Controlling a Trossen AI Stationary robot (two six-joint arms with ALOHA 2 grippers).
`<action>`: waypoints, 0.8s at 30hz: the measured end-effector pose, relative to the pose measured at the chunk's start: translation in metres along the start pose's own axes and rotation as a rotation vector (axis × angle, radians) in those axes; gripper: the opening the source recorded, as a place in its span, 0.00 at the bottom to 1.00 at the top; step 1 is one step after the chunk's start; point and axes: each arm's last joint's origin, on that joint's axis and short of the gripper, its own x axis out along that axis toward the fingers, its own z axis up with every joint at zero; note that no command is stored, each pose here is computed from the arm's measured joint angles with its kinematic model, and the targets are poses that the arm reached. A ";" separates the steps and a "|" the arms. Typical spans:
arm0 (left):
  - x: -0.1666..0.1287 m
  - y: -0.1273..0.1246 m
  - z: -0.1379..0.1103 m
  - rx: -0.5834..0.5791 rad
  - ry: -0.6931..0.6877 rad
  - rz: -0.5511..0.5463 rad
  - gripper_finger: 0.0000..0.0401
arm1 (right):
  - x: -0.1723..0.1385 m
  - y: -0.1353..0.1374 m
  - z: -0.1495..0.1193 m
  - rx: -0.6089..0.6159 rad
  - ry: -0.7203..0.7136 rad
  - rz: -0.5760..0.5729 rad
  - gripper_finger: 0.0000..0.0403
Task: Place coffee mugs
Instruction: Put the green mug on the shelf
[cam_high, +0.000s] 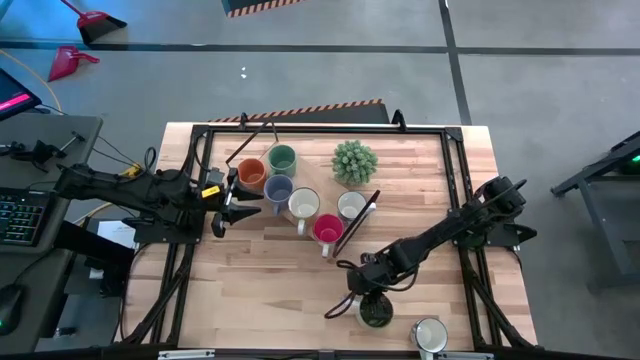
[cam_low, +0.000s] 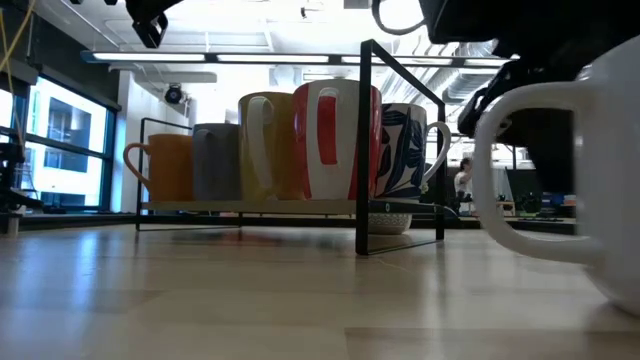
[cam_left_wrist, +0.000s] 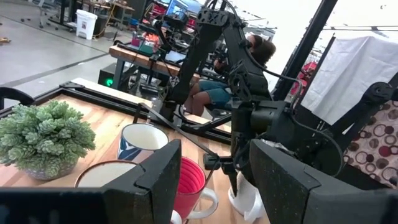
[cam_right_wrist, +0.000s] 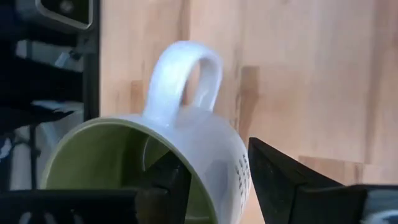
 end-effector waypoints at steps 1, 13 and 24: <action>0.000 0.000 0.000 0.003 0.000 0.000 0.45 | 0.000 0.000 0.001 0.007 -0.014 -0.018 0.33; 0.000 0.000 0.000 0.033 0.000 0.000 0.45 | -0.001 -0.006 0.003 0.067 -0.004 0.001 0.33; 0.000 0.000 0.000 0.034 -0.002 0.000 0.45 | 0.022 -0.013 -0.001 0.100 0.065 -0.033 0.33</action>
